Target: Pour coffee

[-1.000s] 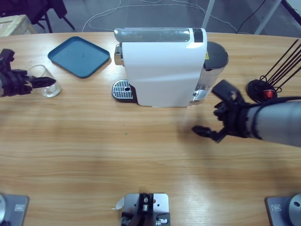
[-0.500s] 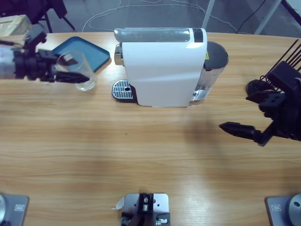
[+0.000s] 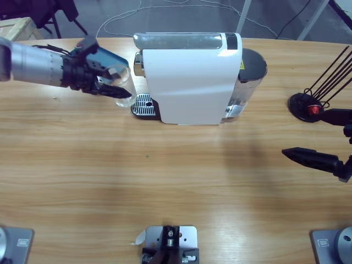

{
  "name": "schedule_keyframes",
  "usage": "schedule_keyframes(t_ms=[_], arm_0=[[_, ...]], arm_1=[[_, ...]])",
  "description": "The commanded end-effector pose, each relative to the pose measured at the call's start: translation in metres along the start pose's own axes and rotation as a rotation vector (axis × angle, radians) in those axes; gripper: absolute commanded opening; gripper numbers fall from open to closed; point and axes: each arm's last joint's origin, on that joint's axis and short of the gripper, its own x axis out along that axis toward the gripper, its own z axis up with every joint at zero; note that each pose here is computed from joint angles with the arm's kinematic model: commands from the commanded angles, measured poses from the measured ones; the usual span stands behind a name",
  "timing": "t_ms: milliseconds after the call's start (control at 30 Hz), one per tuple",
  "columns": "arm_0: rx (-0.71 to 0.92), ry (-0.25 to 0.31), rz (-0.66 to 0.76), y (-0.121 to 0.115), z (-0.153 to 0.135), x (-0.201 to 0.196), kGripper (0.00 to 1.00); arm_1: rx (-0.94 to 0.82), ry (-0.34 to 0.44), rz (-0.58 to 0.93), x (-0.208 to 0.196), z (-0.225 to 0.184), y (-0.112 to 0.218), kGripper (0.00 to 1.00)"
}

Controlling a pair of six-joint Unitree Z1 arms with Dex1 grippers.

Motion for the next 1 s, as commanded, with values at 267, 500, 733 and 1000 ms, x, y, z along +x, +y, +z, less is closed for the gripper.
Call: schedule_keyframes(t_ms=[267, 500, 733, 1000], arm_0=[[0.015, 0.025, -0.096, -0.012, -0.001, 0.042, 0.000], [0.023, 0.020, -0.100, -0.011, 0.002, 0.047, 0.000], [0.020, 0.019, -0.116, -0.014, 0.003, 0.049, 0.000], [0.060, 0.018, -0.133, -0.018, 0.001, 0.049, 0.926]], arm_1=[[-0.009, 0.043, -0.032, 0.008, -0.009, -0.002, 1.000], [-0.010, 0.049, -0.032, 0.012, -0.008, -0.001, 1.000], [-0.010, 0.053, -0.033, 0.014, -0.008, -0.001, 1.000], [-0.008, 0.057, -0.033, 0.016, -0.009, 0.000, 1.000]])
